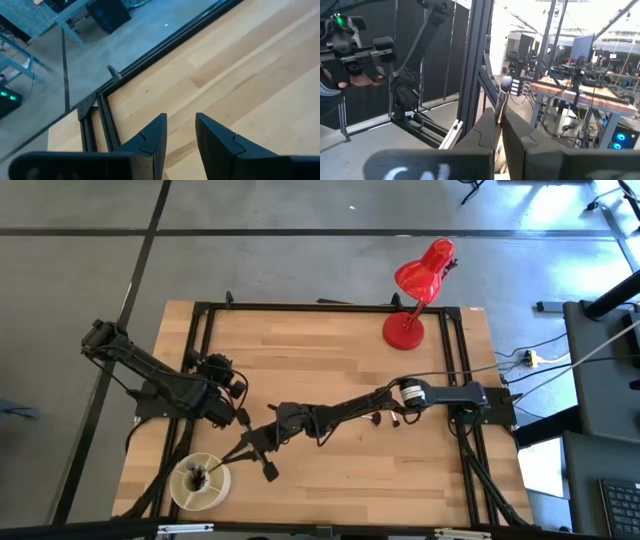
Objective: Pick & Place Makeup Brushes
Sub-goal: Put the black eyeshadow brush into the makeup organizer
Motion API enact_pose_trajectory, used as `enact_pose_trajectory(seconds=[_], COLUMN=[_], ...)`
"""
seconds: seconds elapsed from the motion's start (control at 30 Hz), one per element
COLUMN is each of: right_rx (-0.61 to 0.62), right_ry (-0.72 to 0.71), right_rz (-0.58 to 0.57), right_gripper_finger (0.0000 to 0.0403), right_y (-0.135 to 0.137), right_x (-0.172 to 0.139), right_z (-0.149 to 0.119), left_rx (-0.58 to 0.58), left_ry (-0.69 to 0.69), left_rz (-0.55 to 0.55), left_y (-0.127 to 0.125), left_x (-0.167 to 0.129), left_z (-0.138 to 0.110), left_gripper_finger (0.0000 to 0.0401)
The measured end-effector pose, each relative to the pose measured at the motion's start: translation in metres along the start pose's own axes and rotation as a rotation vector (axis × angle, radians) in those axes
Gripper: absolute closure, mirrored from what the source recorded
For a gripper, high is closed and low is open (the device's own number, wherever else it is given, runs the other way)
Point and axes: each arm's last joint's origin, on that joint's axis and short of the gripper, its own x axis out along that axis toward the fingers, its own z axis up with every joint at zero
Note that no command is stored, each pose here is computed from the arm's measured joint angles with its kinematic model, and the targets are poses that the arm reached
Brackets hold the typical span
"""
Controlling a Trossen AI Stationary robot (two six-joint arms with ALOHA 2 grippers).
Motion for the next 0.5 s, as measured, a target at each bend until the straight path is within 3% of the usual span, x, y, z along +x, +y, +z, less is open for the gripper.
enact_pose_trajectory(seconds=[0.4,0.5], right_rx=[-0.117,-0.098], right_ry=[-0.026,-0.017], right_rz=[0.015,0.045], right_gripper_finger=[0.0386,0.0386], right_y=[0.004,0.004], right_x=[0.003,0.003], right_z=[-0.01,-0.012], left_rx=[-0.038,-0.029], left_ry=[-0.031,-0.008], left_rz=[0.012,0.004], left_y=[0.002,0.002], left_x=[0.0,-0.001], left_z=[0.001,-0.001], left_gripper_finger=[0.0304,0.0304])
